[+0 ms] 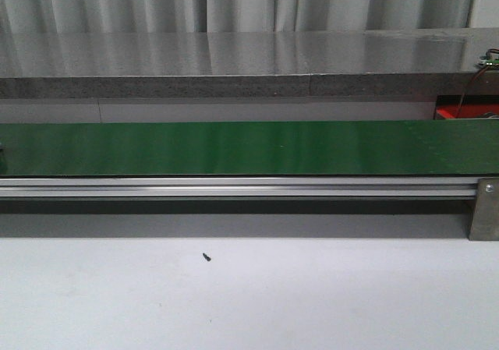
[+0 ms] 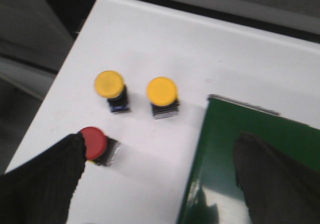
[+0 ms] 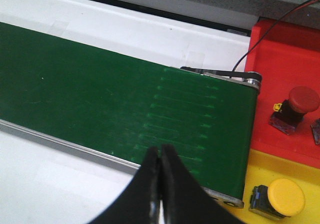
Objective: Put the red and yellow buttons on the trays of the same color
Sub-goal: 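Grasp another red push button with the left gripper, then place the second red button on the belt and open the left gripper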
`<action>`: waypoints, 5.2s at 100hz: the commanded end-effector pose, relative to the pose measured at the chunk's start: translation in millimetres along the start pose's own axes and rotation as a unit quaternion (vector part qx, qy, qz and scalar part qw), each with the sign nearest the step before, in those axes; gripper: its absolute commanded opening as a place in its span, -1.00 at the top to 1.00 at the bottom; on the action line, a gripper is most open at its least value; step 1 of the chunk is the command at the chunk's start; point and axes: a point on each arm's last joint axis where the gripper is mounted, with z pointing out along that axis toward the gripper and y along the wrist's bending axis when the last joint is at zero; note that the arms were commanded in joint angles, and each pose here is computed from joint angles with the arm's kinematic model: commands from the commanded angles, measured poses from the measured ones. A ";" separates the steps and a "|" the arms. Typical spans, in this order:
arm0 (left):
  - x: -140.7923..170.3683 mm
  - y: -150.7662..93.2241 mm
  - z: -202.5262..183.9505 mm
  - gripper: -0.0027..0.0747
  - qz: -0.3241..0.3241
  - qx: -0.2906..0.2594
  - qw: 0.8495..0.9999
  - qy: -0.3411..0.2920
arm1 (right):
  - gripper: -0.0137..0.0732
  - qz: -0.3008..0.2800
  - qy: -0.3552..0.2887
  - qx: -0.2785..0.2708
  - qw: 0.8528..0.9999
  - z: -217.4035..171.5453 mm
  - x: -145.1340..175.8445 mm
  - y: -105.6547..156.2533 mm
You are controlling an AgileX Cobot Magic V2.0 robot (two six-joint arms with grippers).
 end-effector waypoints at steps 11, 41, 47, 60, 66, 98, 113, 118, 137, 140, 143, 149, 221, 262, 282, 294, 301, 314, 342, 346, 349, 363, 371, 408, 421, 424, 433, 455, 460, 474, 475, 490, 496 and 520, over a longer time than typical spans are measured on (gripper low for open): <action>-5.5 42.7 11.2 -0.59 -0.037 -0.045 0.998 -0.025 | 0.84 0.001 -0.045 0.014 0.999 -9.5 -12.6 -0.8; 14.2 73.7 69.7 -0.59 -0.059 -0.067 0.996 0.017 | 0.84 0.001 -0.045 0.014 0.999 -9.5 -12.6 -0.8; 18.4 74.9 81.2 -0.59 -0.060 -0.066 0.996 0.026 | 0.84 0.001 -0.045 0.014 0.999 -9.5 -12.6 -0.8; 26.3 76.9 101.9 -0.59 -0.061 -0.065 0.995 0.039 | 0.84 0.001 -0.045 0.014 0.999 -9.5 -12.6 -0.8; 28.6 76.9 110.1 -0.59 -0.061 -0.064 0.995 0.042 | 0.84 0.001 -0.045 0.014 0.999 -9.5 -12.6 -0.8; 17.5 64.8 130.7 -0.59 -0.047 -0.053 0.997 0.030 | 0.84 0.001 -0.045 0.014 0.999 -9.5 -12.6 -0.8; 13.1 61.0 137.5 -0.59 -0.041 -0.049 0.998 0.030 | 0.84 0.001 -0.045 0.014 0.999 -9.5 -12.6 -0.8; 12.8 60.3 139.7 -0.59 -0.040 -0.048 0.998 0.030 | 0.84 0.001 -0.045 0.014 0.999 -9.5 -12.6 -0.8; 13.3 58.9 142.2 -0.58 -0.038 -0.047 0.998 0.030 | 0.84 0.001 -0.045 0.014 0.999 -9.5 -12.6 -0.8; 13.7 58.9 142.7 -0.58 -0.038 -0.047 0.998 0.031 | 0.84 0.001 -0.045 0.014 0.999 -9.5 -12.6 -0.8; 14.8 58.9 144.2 -0.56 -0.038 -0.047 0.998 0.034 | 0.84 0.001 -0.045 0.014 0.999 -9.5 -12.6 -0.8; 15.9 58.9 145.8 -0.51 -0.039 -0.046 0.998 0.037 | 0.84 0.001 -0.045 0.014 0.999 -9.5 -12.6 -0.8; 12.1 58.3 137.1 0.63 -0.038 -0.046 0.998 0.034 | 0.84 0.001 -0.045 0.014 0.999 -9.5 -12.6 -0.8; -22.5 35.2 33.3 0.66 -0.052 -0.016 0.998 -0.020 | 0.84 0.001 -0.045 0.014 0.999 -9.5 -12.6 -0.8; -24.0 -4.4 -0.2 0.66 -0.022 0.023 0.999 -0.032 | 0.84 0.001 -0.045 0.014 0.999 -9.5 -12.6 -0.8; -16.2 -32.9 -0.8 0.66 0.004 0.051 0.998 -0.023 | 0.84 0.001 -0.045 0.014 0.999 -9.5 -12.6 -0.8; -9.7 -48.3 3.5 0.66 0.018 0.066 0.998 -0.013 | 0.84 0.001 -0.045 0.014 0.999 -9.5 -12.6 -0.8; 2.0 -70.5 11.8 0.66 0.038 0.085 0.996 -0.006 | 0.84 0.001 -0.045 0.014 0.999 -9.5 -12.6 -0.8; 17.7 -82.9 30.5 0.66 0.045 0.096 0.994 0.019 | 0.84 0.001 -0.045 0.014 0.999 -9.5 -12.6 -0.8; 19.0 -83.2 34.3 0.66 0.045 0.096 0.994 0.024 | 0.84 0.001 -0.045 0.014 0.999 -9.5 -12.6 -0.8; 20.0 -83.4 37.2 0.66 0.045 0.095 0.994 0.028 | 0.84 0.001 -0.045 0.014 0.999 -9.5 -12.6 -0.8; 22.9 -84.0 45.3 0.64 0.045 0.095 0.994 0.039 | 0.84 0.001 -0.045 0.014 0.999 -9.5 -12.6 -0.8; 23.4 -84.2 45.9 0.45 0.048 0.096 0.993 0.041 | 0.84 0.001 -0.045 0.014 0.999 -9.5 -12.6 -0.8; 12.8 -100.8 11.4 -0.61 0.061 0.125 0.990 -0.013 | 0.84 0.001 -0.045 0.014 0.999 -9.5 -12.6 -0.8; 5.0 -105.4 -23.6 -0.61 0.067 0.136 0.987 -0.062 | 0.84 0.001 -0.045 0.014 0.999 -9.5 -12.6 -0.8; 4.0 -107.2 -32.2 -0.61 0.070 0.139 0.985 -0.072 | 0.84 0.001 -0.045 0.014 0.999 -9.5 -12.6 -0.8; 1.4 -108.8 -61.5 -0.61 0.074 0.149 0.980 -0.105 | 0.84 0.001 -0.045 0.014 0.999 -9.5 -12.6 -0.8; 20.8 -112.9 -125.2 -0.38 0.092 0.178 0.966 -0.162 | 0.84 0.002 -0.045 0.014 0.999 -9.5 -12.7 -0.8; 31.1 -113.1 -136.2 -0.26 0.095 0.186 0.963 -0.172 | 0.84 0.003 -0.046 0.013 0.999 -9.5 -12.7 -0.7; 66.2 -111.7 -159.4 0.14 0.103 0.207 0.951 -0.206 | 0.84 0.004 -0.047 0.012 0.999 -9.5 -12.9 -0.5; 68.0 -110.7 -163.1 0.17 0.102 0.209 0.949 -0.214 | 0.84 0.004 -0.047 0.012 0.999 -9.5 -12.9 -0.5; 110.0 -105.4 -172.2 0.71 0.089 0.236 0.939 -0.235 | 0.84 0.008 -0.048 0.010 0.999 -9.5 -13.2 -0.1; 125.4 -100.8 -175.6 0.94 0.083 0.243 0.936 -0.241 | 0.84 0.016 -0.051 0.006 0.999 -9.6 -13.7 0.5; 174.3 -87.3 -171.2 0.98 0.081 0.243 0.937 -0.237 | 0.77 0.035 -0.041 -0.020 0.998 -8.7 -12.3 4.9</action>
